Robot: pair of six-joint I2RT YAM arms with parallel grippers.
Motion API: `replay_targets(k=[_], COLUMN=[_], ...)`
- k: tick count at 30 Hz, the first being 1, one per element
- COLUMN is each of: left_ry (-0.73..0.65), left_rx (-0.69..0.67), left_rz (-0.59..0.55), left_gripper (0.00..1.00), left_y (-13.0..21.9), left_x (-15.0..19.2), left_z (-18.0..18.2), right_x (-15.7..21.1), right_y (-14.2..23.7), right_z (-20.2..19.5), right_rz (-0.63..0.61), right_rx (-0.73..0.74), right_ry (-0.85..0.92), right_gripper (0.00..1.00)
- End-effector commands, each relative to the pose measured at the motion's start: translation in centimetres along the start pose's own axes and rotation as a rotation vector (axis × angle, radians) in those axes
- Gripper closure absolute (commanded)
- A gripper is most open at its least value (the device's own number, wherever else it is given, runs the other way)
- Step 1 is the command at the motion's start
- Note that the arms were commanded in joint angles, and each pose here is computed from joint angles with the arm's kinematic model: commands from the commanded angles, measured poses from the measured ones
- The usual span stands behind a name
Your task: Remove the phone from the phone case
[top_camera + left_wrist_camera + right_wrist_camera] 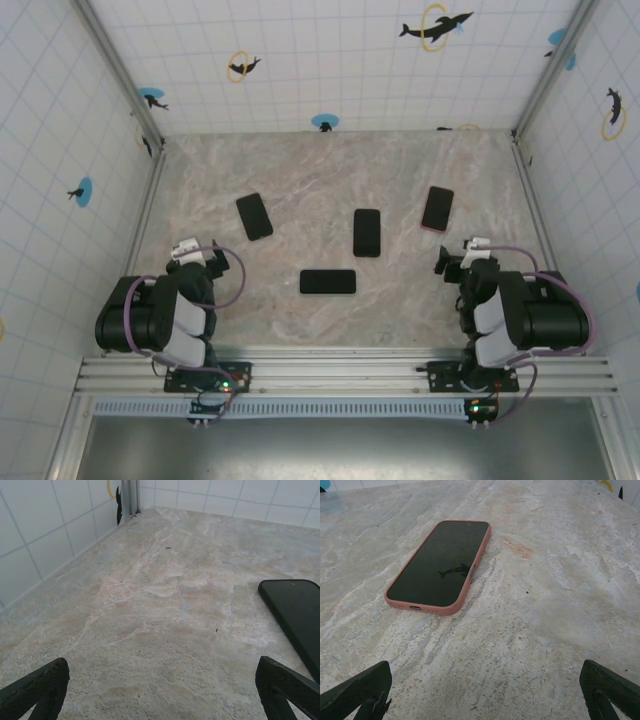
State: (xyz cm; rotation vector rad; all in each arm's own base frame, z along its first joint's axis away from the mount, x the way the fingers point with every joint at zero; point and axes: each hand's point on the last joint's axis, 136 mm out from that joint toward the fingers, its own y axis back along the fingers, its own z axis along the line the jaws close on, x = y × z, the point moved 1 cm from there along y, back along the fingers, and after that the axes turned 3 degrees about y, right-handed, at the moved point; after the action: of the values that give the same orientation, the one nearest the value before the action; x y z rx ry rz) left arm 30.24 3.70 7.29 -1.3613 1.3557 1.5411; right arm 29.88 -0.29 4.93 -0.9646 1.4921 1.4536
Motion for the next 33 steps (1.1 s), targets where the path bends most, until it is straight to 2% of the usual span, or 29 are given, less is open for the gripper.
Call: replay_targets(k=[1, 6, 9, 14, 17, 21, 27, 33], left_ry=[-0.02, -0.018, -0.018, 0.046, 0.152, 0.189, 0.256, 0.13], left_rx=[0.008, -0.029, -0.029, 0.019, 0.02, 0.031, 0.007, -0.073], left_rz=[0.021, 0.024, 0.05, 0.168, 0.27, 0.428, 0.586, 0.764], left_gripper=[0.02, 0.02, 0.02, 0.02, 0.02, 0.02, 0.02, 0.02], left_y=[0.4, 0.0, -1.0, -3.0, -4.0, -5.0, -5.9, -6.8], left_x=[0.7, -0.2, -2.3, -7.2, -8.5, -8.2, -5.9, -2.1], left_z=[0.1, 0.4, -0.5, -3.1, -4.4, -7.5, -10.3, -12.7], right_x=[-0.8, -1.7, -3.3, -6.7, -8.3, -9.9, -11.1, -11.5], right_y=[0.3, 0.0, -0.4, -0.5, -0.5, -0.1, 1.0, 1.6], right_z=[-0.2, 0.1, 1.1, 4.0, 6.9, 11.1, 17.0, 20.7], right_rz=[-0.048, -0.037, -0.021, -0.008, 0.034, 0.131, 0.256, 0.294], right_rx=[0.002, -0.015, -0.052, -0.206, -0.347, -0.513, -0.718, -0.805], right_ry=[-0.019, -0.008, 0.022, -0.021, -0.029, -0.017, -0.009, 0.001], right_gripper=[0.01, 0.01, 0.01, 0.01, 0.01, 0.01, 0.01, 0.01])
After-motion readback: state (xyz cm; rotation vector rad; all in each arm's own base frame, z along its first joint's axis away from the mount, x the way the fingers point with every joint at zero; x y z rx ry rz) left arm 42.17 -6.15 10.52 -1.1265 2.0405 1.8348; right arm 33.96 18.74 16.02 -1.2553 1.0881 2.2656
